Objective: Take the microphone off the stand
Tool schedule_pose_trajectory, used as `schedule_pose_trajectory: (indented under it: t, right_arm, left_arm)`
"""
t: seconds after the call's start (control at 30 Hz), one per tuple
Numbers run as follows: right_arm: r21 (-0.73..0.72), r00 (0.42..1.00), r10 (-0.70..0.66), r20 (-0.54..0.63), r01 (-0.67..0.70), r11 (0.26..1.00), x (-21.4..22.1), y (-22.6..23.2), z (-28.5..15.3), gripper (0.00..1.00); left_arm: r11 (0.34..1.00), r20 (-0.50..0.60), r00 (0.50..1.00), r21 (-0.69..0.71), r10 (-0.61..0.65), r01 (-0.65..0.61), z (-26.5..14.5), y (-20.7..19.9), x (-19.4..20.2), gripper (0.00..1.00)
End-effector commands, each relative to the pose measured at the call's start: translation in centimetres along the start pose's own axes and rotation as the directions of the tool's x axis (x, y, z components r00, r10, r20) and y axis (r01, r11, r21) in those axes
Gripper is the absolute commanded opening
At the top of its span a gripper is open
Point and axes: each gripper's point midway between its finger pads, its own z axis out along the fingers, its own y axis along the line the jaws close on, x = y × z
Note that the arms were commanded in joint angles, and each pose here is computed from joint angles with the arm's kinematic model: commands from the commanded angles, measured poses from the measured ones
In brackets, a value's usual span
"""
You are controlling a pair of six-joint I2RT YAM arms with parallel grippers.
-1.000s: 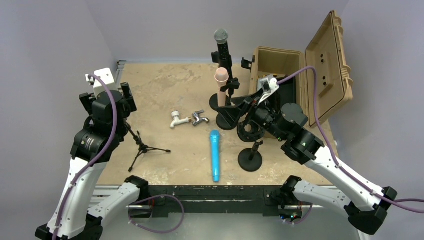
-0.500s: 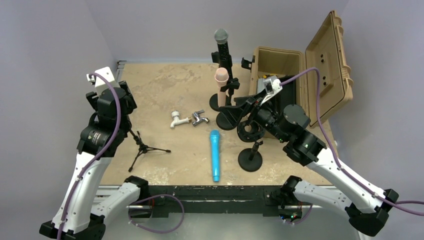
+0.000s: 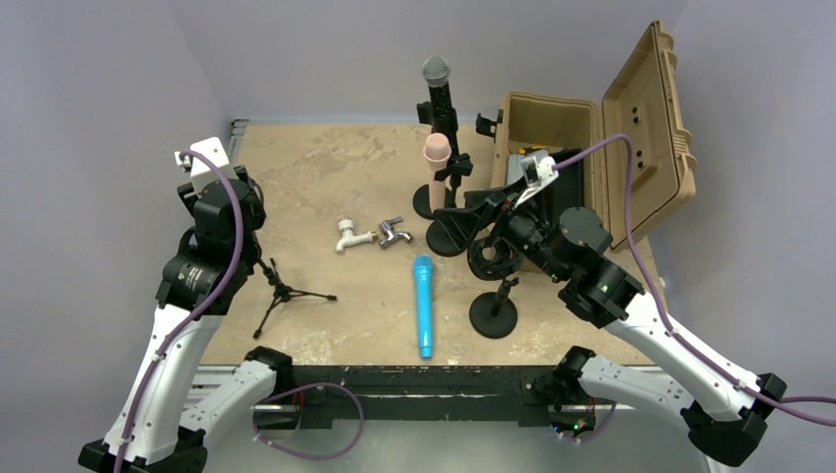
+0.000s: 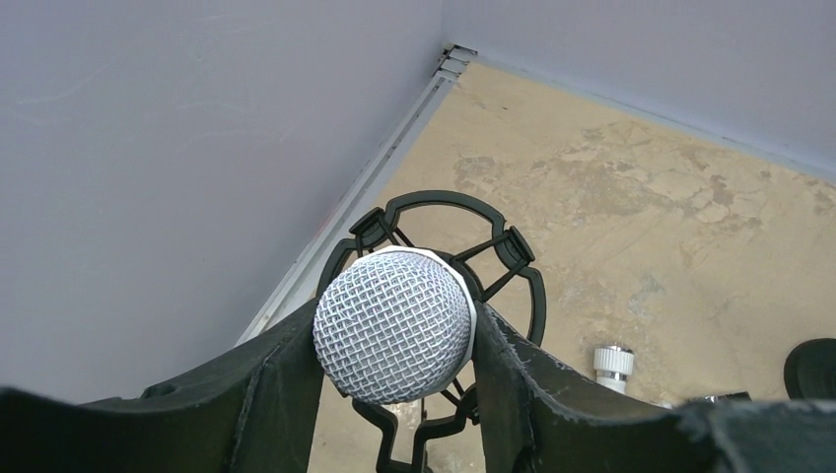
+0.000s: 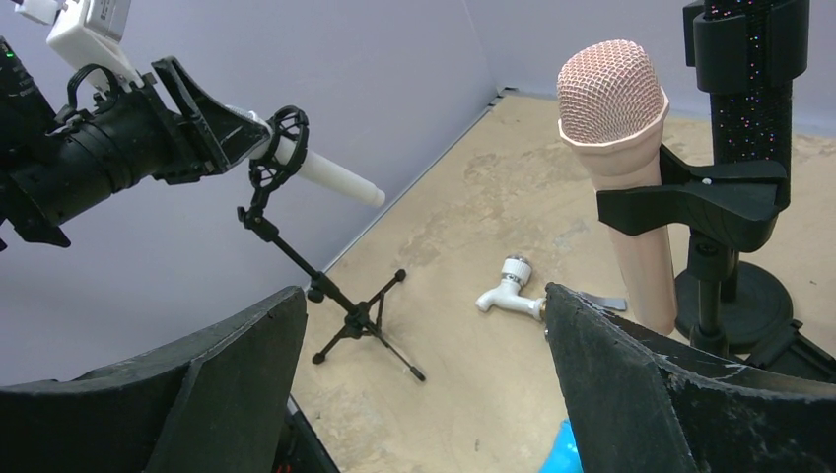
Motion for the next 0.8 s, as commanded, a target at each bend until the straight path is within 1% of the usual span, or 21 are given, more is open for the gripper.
schedule_pose_trajectory:
  t: [0.0, 0.1, 0.17, 0.3, 0.67, 0.77]
  right_arm:
    - [0.008, 0.999, -0.023, 0.039, 0.023, 1.000, -1.1, 0.0, -0.1, 0.90]
    - [0.015, 0.999, -0.024, 0.039, 0.024, 1.000, -0.9, -0.2, -0.2, 0.90]
    - [0.018, 0.999, -0.024, 0.039, 0.024, 1.000, -0.9, -0.3, -0.3, 0.90]
    - [0.027, 0.999, -0.030, 0.044, 0.028, 0.999, -1.0, -0.4, -0.4, 0.90]
    - [0.027, 0.998, -0.037, 0.057, 0.036, 0.999, -1.3, -0.4, -0.3, 0.90]
    - [0.027, 0.998, -0.037, 0.059, 0.036, 0.999, -1.3, -0.4, -0.3, 0.90]
  left_arm:
    - [1.000, 0.045, 0.999, -0.005, -0.005, 0.006, 0.2, 0.2, -1.0, 0.40]
    - [1.000, 0.056, 0.998, 0.017, 0.003, -0.004, 0.0, -0.1, -1.5, 0.21]
    - [1.000, 0.062, 0.998, 0.028, 0.005, -0.006, -0.2, -0.1, -1.9, 0.12]
    - [0.999, 0.079, 0.997, 0.042, 0.004, -0.007, -0.6, 0.0, -2.9, 0.00]
    - [0.992, 0.149, 0.988, 0.121, -0.045, 0.027, -4.0, 1.3, -7.3, 0.00]
    - [0.994, 0.161, 0.983, 0.075, -0.087, 0.076, -5.0, 3.0, -8.3, 0.00]
